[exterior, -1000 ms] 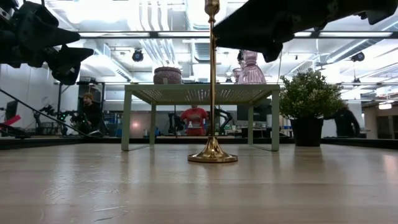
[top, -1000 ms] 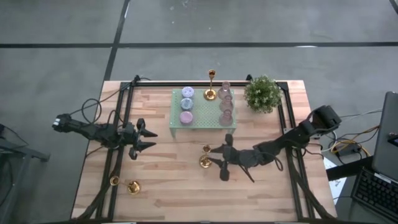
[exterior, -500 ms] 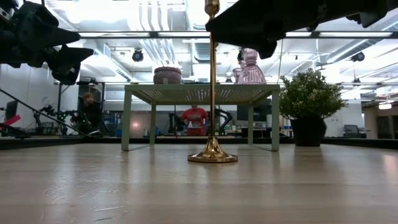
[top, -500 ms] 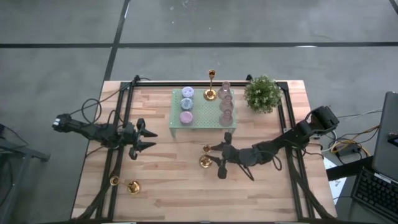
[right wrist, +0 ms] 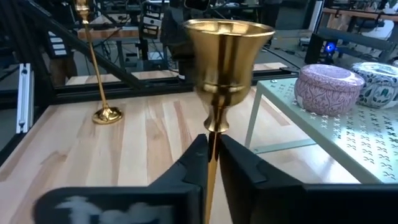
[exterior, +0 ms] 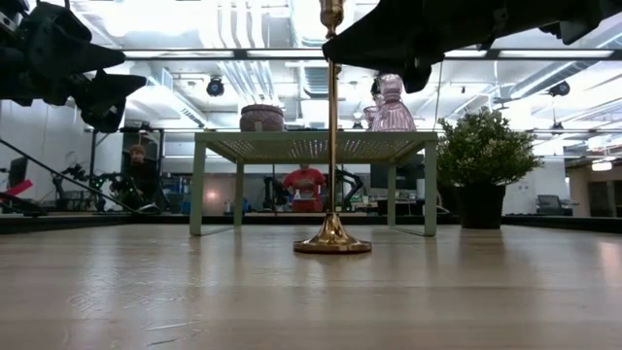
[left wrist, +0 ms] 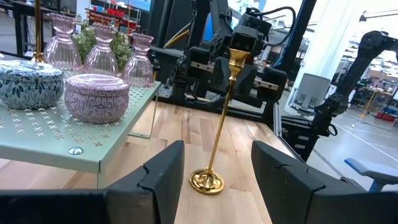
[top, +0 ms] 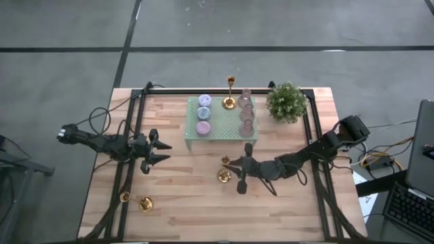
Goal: Pick & Place candle stick holders
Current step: Put the top gold candle holder on the shelf aligned with the other gold candle holder
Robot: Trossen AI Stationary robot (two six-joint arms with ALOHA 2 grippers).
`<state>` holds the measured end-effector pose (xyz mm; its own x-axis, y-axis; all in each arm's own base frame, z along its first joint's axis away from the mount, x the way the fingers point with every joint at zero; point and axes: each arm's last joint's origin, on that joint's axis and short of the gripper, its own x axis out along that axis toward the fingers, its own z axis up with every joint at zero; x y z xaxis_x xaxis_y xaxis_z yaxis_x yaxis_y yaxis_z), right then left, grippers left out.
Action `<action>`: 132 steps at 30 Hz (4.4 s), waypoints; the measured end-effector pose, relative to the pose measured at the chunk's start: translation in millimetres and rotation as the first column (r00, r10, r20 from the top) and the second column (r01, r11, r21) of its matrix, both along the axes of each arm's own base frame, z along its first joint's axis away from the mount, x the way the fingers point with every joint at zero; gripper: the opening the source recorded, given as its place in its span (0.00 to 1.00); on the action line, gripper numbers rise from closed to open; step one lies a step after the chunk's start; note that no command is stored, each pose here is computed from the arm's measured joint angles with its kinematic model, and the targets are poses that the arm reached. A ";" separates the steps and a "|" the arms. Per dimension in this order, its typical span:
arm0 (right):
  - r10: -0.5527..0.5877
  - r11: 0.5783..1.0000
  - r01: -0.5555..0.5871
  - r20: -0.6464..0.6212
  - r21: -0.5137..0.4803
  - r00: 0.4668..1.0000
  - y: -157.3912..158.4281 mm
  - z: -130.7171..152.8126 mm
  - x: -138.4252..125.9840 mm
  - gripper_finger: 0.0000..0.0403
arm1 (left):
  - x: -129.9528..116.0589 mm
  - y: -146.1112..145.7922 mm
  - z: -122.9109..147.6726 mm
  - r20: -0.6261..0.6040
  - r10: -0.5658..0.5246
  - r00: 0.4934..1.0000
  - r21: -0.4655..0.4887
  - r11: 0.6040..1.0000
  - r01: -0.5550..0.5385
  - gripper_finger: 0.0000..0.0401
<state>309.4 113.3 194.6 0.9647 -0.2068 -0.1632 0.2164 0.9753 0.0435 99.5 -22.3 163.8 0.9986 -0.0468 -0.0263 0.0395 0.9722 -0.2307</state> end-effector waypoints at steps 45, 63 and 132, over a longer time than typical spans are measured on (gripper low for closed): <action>-0.405 0.900 0.425 0.171 -0.101 0.898 -80.8 158.5 8.4 0.03 | 0.1 0.0 -0.1 -0.002 0.000 1.000 0.000 1.000 0.000 0.48; -0.525 0.849 0.528 0.080 -0.019 0.847 -135.5 140.9 28.1 0.03 | 0.1 0.0 -0.2 -0.002 0.000 1.000 0.001 1.000 0.000 0.48; -0.484 0.875 0.484 -0.030 -0.017 0.875 -148.3 132.6 21.4 0.34 | 0.1 0.0 -0.2 -0.002 0.000 1.000 0.001 1.000 0.000 0.48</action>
<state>330.8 -35.0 327.2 0.7380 -0.6480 -0.1885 0.6626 0.7487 0.0202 99.6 -22.4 163.6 0.9985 -0.0468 -0.0284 0.0391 0.9724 -0.2302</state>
